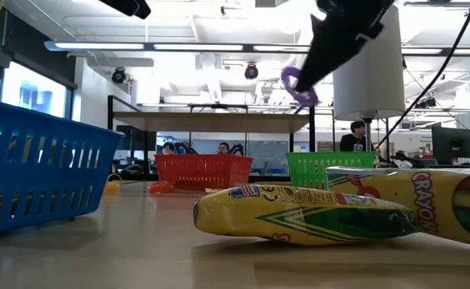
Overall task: Pick & Place Office Desk Supplies
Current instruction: Put the violet spring keychain into the green bin, then put the yellow crayon box into the red bin
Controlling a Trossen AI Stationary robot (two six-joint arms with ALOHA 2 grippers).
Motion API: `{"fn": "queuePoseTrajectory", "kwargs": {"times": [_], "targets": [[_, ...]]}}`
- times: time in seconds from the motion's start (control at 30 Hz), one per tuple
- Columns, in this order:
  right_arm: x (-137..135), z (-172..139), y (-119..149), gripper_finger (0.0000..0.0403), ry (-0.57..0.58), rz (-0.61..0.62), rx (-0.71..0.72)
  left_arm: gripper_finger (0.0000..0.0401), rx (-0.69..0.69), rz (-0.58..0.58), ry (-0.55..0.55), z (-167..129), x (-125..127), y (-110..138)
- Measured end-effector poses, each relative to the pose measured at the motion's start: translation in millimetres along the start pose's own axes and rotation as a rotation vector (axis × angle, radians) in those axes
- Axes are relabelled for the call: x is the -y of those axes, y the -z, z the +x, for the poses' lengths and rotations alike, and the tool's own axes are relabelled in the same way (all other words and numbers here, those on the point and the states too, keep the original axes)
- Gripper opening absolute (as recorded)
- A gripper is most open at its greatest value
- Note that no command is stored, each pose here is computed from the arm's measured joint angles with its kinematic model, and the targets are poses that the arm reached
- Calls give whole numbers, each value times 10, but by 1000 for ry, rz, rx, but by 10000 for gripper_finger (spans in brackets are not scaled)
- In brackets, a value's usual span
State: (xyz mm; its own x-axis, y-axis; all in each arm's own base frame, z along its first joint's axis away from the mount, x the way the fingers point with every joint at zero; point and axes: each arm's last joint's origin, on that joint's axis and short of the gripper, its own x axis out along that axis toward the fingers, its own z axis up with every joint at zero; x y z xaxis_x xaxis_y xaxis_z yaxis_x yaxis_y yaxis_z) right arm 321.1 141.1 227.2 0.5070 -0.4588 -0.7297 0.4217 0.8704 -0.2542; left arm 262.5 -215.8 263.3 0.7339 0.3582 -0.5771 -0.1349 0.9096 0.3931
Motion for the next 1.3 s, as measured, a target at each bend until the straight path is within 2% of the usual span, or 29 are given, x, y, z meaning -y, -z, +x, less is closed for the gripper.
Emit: {"fn": "queuePoseTrajectory", "kwargs": {"times": [0.2, 0.33, 0.43, 0.6, 0.77, 0.9, 1.03, 1.3], "targets": [[348, -97, 41, 7, 119, 95, -138, 174, 19, -47, 51, -1, 33, -43], [542, 27, 4, 8, 109, 129, -297, 174, 19, -65, 91, -3, 52, -61], [625, 173, -79, 8, 84, 112, -317, 174, 11, -71, 121, -3, 62, -64], [718, 409, -139, 8, 28, 161, -405, 174, 6, -90, 133, -5, 69, -63], [771, 617, -120, 8, 20, 192, -500, 174, 4, -118, 135, -9, 74, -59], [829, 777, -97, 11, 64, 198, -542, 174, 5, -134, 140, -28, 90, -52], [825, 870, -62, 40, 73, 170, -577, 174, 9, -128, 151, -65, 120, -36], [838, 819, -39, 160, 109, 135, -585, 174, 11, -123, 156, -85, 136, -29]]}}
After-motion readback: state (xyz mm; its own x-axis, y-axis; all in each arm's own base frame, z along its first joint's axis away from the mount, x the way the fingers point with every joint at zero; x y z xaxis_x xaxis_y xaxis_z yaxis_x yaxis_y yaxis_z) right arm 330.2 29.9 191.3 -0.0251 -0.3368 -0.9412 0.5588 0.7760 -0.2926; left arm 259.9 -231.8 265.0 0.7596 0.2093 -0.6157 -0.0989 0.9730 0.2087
